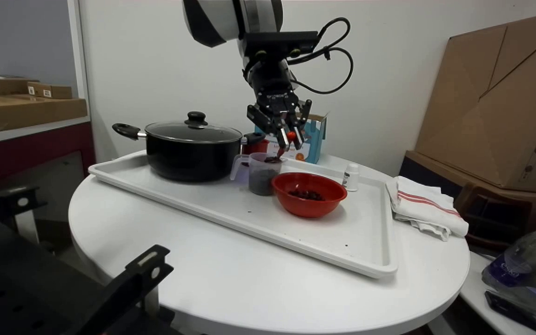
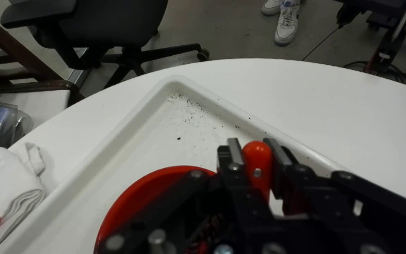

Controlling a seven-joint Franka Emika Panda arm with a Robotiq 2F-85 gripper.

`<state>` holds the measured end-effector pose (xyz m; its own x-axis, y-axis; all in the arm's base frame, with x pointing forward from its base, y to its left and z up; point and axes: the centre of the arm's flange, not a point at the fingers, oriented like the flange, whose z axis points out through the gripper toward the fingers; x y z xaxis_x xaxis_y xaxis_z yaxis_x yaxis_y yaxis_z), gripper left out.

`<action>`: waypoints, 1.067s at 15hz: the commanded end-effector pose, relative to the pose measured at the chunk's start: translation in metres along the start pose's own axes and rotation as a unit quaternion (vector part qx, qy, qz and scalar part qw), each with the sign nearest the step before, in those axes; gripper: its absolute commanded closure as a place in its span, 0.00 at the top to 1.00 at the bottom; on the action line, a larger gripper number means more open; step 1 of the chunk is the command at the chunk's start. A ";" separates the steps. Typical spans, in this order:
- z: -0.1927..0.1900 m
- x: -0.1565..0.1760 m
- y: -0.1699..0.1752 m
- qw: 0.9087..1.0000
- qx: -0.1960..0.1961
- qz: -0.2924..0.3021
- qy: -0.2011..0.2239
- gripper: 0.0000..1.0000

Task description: Take a spoonful of the contents of the red bowl and put it in the jug

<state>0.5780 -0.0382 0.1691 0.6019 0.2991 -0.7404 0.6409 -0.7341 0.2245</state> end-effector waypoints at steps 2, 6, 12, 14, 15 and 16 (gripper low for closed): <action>-0.017 0.014 0.003 1.000 -0.019 -0.018 -0.018 0.08; -0.031 0.019 0.003 0.997 -0.035 -0.052 -0.045 0.08; -0.044 0.022 0.008 0.992 -0.064 -0.080 -0.080 0.08; -0.044 0.022 0.010 0.990 -0.072 -0.084 -0.091 0.08; -0.043 0.022 0.011 0.989 -0.074 -0.086 -0.096 0.08; -0.043 0.022 0.013 0.988 -0.077 -0.088 -0.100 0.08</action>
<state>0.6080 -0.0139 0.1808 0.4224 0.2953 -0.8570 0.7790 -0.6016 0.1767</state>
